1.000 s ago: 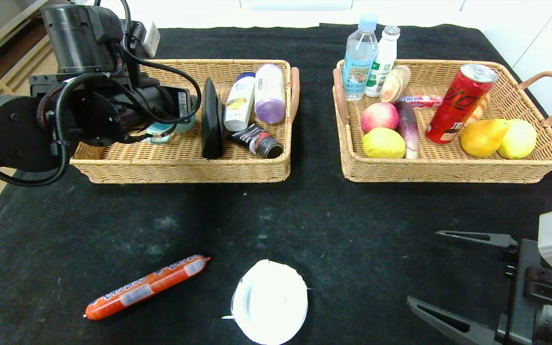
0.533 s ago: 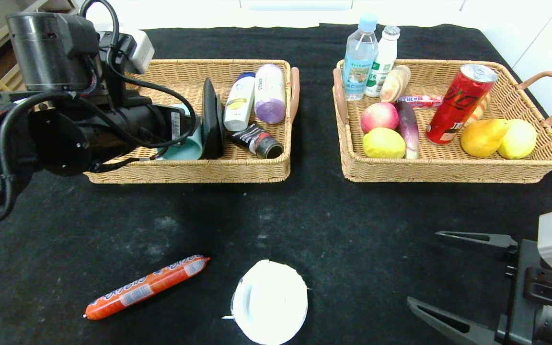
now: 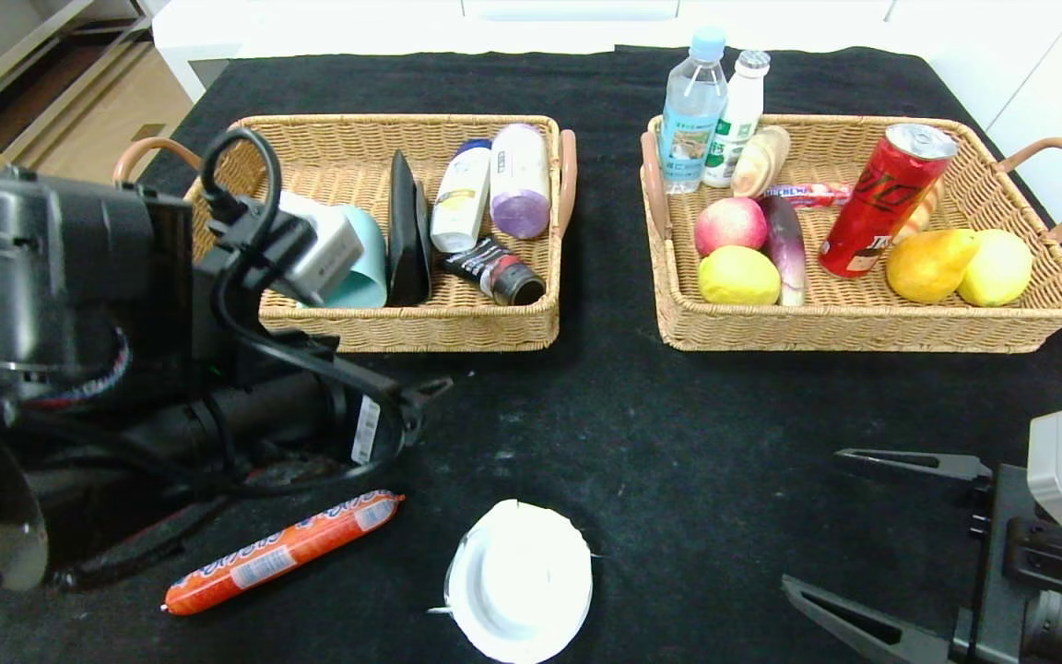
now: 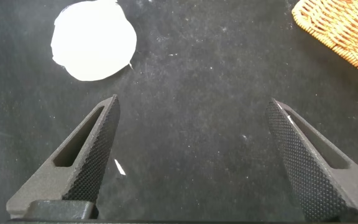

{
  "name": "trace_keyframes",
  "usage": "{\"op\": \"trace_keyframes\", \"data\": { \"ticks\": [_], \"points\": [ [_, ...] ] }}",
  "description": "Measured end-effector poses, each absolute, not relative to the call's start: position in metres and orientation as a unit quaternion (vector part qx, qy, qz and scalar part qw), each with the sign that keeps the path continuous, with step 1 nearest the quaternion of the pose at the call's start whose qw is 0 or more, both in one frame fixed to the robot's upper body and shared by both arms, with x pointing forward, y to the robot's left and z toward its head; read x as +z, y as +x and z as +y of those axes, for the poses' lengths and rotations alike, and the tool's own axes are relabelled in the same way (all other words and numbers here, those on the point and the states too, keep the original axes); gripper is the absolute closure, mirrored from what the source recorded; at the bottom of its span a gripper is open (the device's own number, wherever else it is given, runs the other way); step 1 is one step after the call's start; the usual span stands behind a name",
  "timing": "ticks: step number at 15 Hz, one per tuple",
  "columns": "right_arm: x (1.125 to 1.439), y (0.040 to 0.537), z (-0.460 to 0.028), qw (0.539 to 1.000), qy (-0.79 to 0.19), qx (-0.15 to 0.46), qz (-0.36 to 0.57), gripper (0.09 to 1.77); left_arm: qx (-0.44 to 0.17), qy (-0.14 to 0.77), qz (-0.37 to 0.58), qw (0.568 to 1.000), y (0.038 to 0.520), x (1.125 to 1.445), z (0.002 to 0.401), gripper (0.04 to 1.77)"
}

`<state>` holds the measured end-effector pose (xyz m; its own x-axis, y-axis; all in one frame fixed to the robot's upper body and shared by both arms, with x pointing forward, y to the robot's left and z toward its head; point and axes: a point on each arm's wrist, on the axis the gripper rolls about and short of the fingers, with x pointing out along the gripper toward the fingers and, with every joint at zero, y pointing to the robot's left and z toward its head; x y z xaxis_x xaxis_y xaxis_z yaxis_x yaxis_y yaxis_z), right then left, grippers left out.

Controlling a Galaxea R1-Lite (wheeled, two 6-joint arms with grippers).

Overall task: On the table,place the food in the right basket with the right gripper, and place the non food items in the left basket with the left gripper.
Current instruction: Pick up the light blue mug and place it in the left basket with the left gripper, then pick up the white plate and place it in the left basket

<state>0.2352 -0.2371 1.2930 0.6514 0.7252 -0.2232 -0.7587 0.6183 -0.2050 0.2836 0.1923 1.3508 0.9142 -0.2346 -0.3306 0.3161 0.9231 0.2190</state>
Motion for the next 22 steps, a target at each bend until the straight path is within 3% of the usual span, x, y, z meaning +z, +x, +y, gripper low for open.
{"op": "trace_keyframes", "data": {
  "ticks": [14,22],
  "points": [
    [1.294,0.236,-0.237,0.898,-0.142,0.412,0.058,0.15,-0.253,0.224,0.229,0.913,0.261,1.311,0.157,0.11],
    [1.295,0.235,-0.238,0.899,-0.141,0.41,0.054,0.15,-0.238,0.236,0.254,0.907,0.274,1.302,0.157,0.1]
  ]
}}
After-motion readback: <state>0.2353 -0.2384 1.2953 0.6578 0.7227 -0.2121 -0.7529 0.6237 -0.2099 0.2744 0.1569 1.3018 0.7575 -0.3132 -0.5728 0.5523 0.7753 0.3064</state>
